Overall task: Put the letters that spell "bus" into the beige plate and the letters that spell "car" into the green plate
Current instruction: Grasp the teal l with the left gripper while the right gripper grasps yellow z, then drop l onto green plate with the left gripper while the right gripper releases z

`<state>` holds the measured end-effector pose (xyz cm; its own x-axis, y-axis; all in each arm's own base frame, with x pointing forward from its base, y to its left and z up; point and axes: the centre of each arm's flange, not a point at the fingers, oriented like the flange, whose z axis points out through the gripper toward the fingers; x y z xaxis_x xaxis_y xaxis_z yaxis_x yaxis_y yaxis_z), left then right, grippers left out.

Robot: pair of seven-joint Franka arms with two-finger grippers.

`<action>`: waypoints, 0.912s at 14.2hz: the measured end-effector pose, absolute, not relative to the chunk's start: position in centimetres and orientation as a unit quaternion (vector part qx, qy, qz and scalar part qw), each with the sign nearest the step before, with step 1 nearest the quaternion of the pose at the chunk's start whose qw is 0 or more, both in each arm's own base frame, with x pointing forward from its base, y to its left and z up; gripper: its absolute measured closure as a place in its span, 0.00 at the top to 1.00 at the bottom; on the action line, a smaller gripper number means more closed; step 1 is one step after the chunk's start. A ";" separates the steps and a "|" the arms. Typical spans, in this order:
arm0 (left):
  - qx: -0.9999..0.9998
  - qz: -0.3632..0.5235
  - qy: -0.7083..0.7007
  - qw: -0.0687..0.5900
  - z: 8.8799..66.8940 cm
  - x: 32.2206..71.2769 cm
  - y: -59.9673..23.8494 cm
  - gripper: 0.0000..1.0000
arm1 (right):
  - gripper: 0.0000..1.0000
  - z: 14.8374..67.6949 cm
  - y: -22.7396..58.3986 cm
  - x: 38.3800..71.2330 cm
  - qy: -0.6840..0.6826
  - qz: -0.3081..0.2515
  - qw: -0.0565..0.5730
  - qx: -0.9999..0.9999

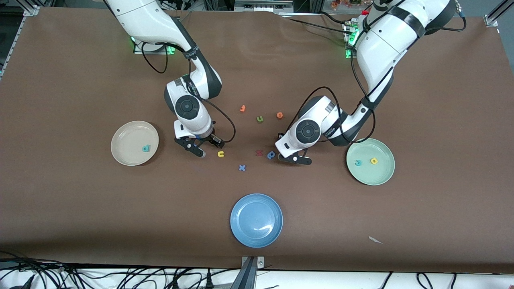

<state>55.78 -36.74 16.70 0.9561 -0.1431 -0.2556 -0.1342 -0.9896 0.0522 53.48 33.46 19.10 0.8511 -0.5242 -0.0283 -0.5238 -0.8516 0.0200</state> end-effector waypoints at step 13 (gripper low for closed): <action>0.991 -0.129 -0.020 -0.019 25.0 60.5 -29.0 0.18 | 0.52 17.8 33.5 53.3 -0.271 -0.019 0.009 0.962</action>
